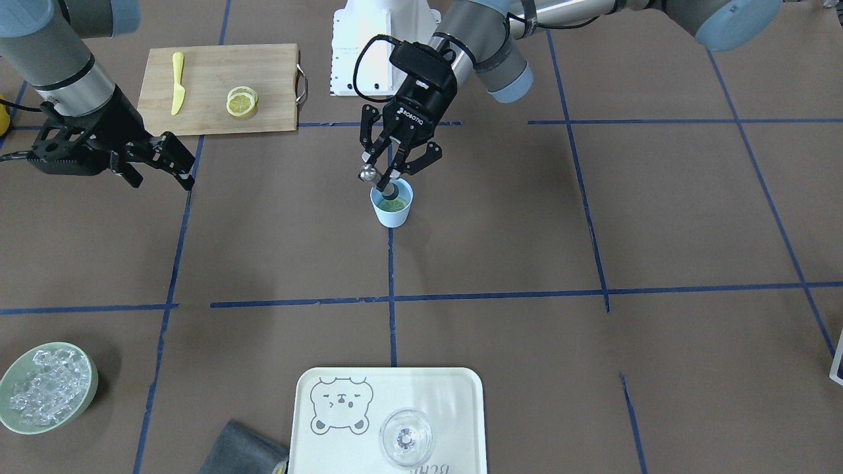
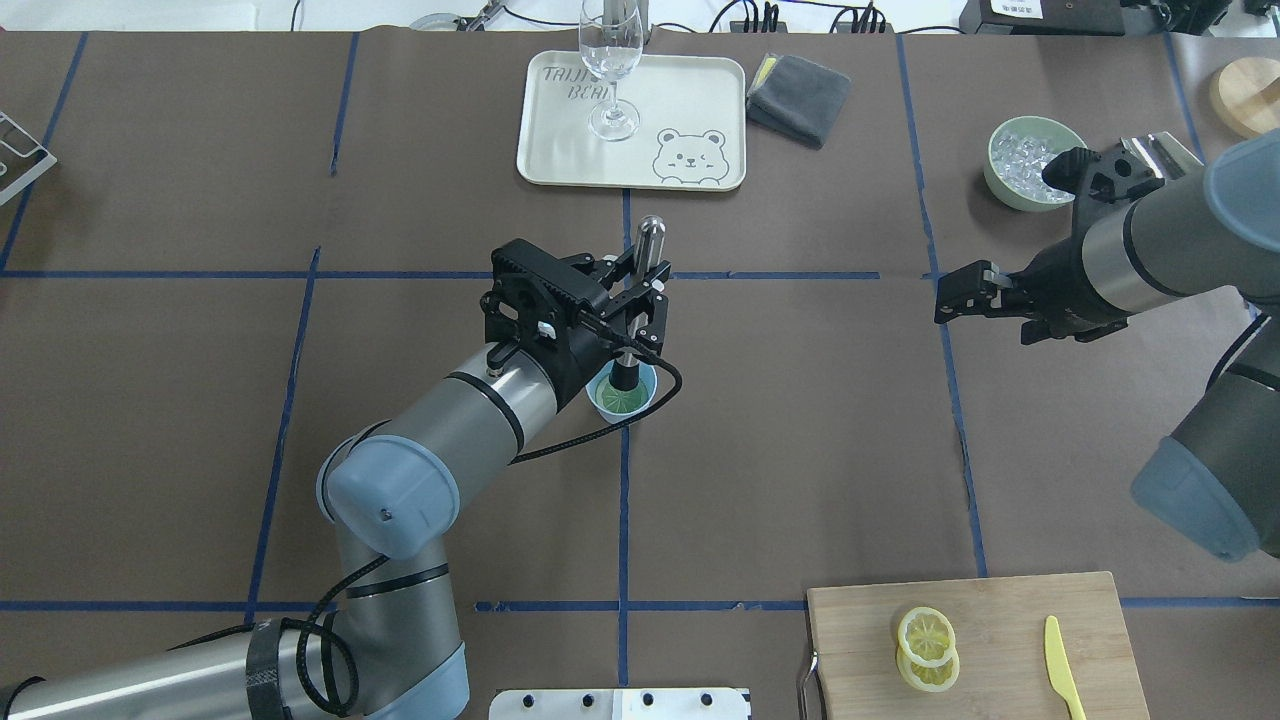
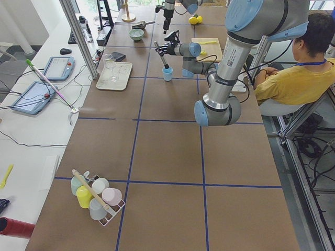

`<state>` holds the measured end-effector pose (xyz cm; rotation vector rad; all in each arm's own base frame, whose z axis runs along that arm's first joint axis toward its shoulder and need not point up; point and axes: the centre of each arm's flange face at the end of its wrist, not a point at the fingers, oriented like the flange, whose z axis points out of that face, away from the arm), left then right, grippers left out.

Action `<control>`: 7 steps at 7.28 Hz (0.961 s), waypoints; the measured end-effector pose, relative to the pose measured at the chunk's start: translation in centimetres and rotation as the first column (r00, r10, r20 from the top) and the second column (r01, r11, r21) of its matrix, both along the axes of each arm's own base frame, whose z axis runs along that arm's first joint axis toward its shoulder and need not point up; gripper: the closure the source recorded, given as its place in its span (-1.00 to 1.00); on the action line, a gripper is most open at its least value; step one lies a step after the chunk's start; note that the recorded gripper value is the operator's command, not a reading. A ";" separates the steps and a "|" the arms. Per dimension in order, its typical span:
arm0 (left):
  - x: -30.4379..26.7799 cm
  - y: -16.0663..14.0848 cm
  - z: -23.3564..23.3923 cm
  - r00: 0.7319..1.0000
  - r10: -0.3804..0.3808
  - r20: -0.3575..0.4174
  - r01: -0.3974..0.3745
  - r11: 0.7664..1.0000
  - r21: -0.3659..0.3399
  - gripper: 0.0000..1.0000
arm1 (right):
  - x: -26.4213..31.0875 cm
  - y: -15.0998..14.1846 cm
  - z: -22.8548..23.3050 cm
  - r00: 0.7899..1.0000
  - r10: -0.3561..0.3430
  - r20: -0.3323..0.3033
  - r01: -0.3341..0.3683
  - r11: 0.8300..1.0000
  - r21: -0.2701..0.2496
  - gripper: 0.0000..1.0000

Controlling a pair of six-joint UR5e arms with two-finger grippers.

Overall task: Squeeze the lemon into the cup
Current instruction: 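Press the muddler down into the cup onto the lemon slice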

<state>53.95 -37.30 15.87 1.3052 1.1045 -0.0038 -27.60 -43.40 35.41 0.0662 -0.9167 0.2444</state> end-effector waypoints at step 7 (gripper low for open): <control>4.1 1.7 3.5 0.999 -0.004 0.039 0.005 1.000 -0.021 1.00 | -0.1 -0.1 -0.3 1.000 0.000 0.004 0.000 1.000 0.004 -1.00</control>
